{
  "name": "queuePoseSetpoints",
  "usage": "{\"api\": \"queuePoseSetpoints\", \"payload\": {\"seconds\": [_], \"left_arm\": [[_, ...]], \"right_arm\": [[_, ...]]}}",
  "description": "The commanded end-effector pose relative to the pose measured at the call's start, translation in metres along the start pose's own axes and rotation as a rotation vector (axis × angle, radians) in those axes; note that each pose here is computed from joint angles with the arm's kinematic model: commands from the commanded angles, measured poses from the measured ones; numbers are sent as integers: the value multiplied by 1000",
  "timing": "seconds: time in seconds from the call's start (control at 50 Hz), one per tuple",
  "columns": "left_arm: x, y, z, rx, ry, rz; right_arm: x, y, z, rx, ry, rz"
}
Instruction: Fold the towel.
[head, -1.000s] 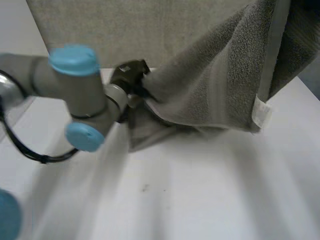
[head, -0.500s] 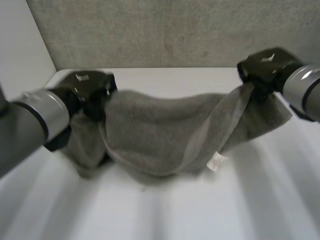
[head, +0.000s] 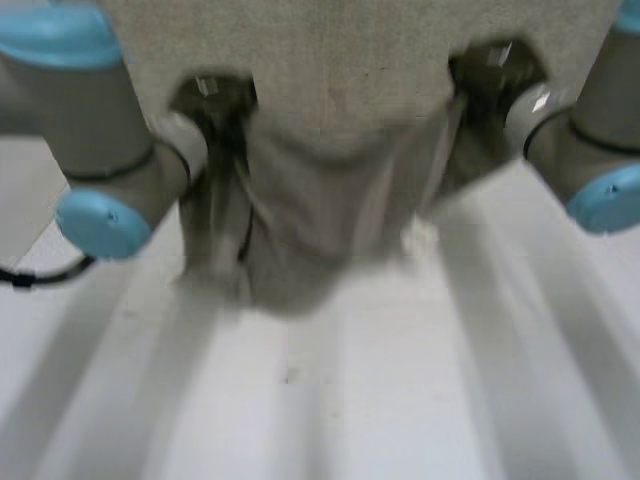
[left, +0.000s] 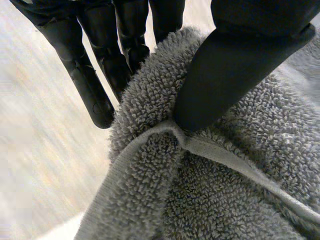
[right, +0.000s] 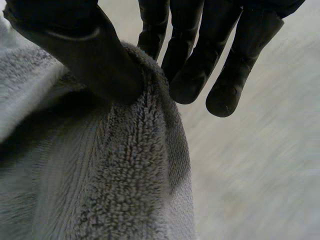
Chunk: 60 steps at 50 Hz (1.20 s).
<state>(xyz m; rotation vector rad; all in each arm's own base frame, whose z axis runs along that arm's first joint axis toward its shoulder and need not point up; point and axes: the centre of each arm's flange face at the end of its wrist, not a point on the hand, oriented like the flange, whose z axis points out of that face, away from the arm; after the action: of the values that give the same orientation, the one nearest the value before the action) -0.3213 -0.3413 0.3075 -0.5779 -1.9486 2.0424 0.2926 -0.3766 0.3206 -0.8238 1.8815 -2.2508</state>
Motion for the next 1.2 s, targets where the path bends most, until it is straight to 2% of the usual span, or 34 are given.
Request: {"api": "queuePoseSetpoints", "payload": {"seconds": [0.02, 0.14, 0.24, 0.34, 0.52, 0.62, 0.72, 0.74, 0.78, 0.88, 1.0, 1.06, 1.2], "left_arm": [[-17, -74, -33, 177, -128, -8], [-13, -53, -49, 83, -111, 4], [8, 9, -66, -126, -52, 19], [14, 46, -77, -246, -31, 25], [23, 57, -76, -252, -12, 25], [27, 69, -61, -206, -15, 27], [33, 101, -46, -218, -10, 22], [33, 101, -46, -218, -10, 22], [46, 122, -46, -248, 19, 28], [71, 146, -54, -300, 82, 43], [86, 154, -61, -316, 133, 56], [87, 147, -59, -296, 132, 55], [74, 96, -54, -177, 93, 37]], "right_arm": [[19, -44, -10, 116, 47, 96], [8, -23, -23, -67, -36, 42], [-2, 10, -33, -274, -121, -19], [3, 27, -34, -370, -136, -7], [10, 30, -23, -353, -109, 28], [7, 53, -3, -352, -90, 47], [-6, 112, 14, -433, -79, 41], [-6, 112, 14, -433, -79, 40], [-7, 140, 19, -473, -38, 18], [-9, 164, 23, -501, -9, -60], [-5, 168, 23, -516, 34, -118], [3, 156, 27, -480, 84, -127], [19, 105, 25, -378, 122, -105]]}}
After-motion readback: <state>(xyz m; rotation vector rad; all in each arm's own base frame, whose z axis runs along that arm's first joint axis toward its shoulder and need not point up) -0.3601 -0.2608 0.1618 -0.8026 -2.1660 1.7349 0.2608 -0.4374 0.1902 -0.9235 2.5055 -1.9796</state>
